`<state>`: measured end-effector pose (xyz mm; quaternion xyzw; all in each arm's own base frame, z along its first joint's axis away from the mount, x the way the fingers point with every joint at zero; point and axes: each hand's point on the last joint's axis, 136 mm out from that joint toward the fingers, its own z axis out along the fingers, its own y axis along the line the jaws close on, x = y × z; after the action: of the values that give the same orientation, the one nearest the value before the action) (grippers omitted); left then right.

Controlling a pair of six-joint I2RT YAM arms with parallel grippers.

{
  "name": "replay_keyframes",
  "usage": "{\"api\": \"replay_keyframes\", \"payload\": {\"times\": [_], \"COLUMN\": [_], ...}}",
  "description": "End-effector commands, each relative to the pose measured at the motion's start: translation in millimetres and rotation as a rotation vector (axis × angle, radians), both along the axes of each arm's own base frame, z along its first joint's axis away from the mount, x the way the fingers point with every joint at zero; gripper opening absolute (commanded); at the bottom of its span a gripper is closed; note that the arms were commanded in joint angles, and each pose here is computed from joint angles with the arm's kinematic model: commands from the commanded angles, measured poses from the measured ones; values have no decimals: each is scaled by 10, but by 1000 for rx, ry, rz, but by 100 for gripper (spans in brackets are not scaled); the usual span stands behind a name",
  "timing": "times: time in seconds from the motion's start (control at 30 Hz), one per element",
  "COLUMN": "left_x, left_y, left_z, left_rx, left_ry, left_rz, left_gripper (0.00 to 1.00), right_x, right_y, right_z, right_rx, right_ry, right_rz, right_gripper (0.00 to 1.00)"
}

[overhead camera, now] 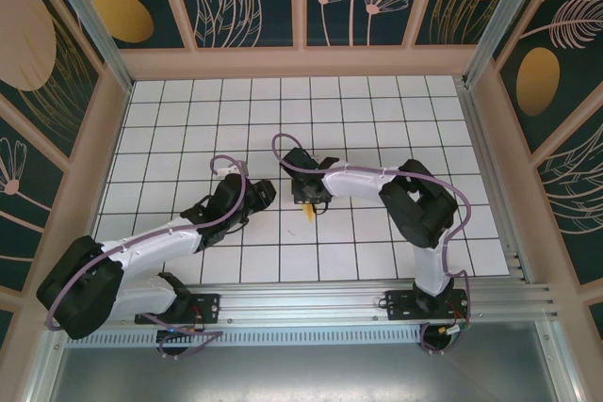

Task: Fold a paper plane with a square sheet of paper (pick it up from the middle)
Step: Move the paper plane to the center of the table.

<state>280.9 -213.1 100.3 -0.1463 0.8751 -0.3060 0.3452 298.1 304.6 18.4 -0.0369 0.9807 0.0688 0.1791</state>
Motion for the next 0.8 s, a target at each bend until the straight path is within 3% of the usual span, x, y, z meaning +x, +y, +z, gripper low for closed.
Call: {"api": "replay_keyframes", "payload": {"times": [0.0,0.2,0.5,0.77], "left_x": [22,20,53,55], "left_y": [40,71,154,108], "left_z": [0,60,176,151], "left_rx": [29,21,37,15], "left_ry": [-8,-22,-66,-53], "left_rz": [8,22,55,47], "left_gripper": [45,45,46,46], "right_x": [-37,4,-58,-47], "right_y": [-102,-59,10,-9], "right_z": [20,169,-59,-82], "right_rx": [-58,-41,-8,-19], "right_ry": [18,-8,39,46], "right_rz": [-11,6,21,19], "right_gripper": [15,13,13,21]}}
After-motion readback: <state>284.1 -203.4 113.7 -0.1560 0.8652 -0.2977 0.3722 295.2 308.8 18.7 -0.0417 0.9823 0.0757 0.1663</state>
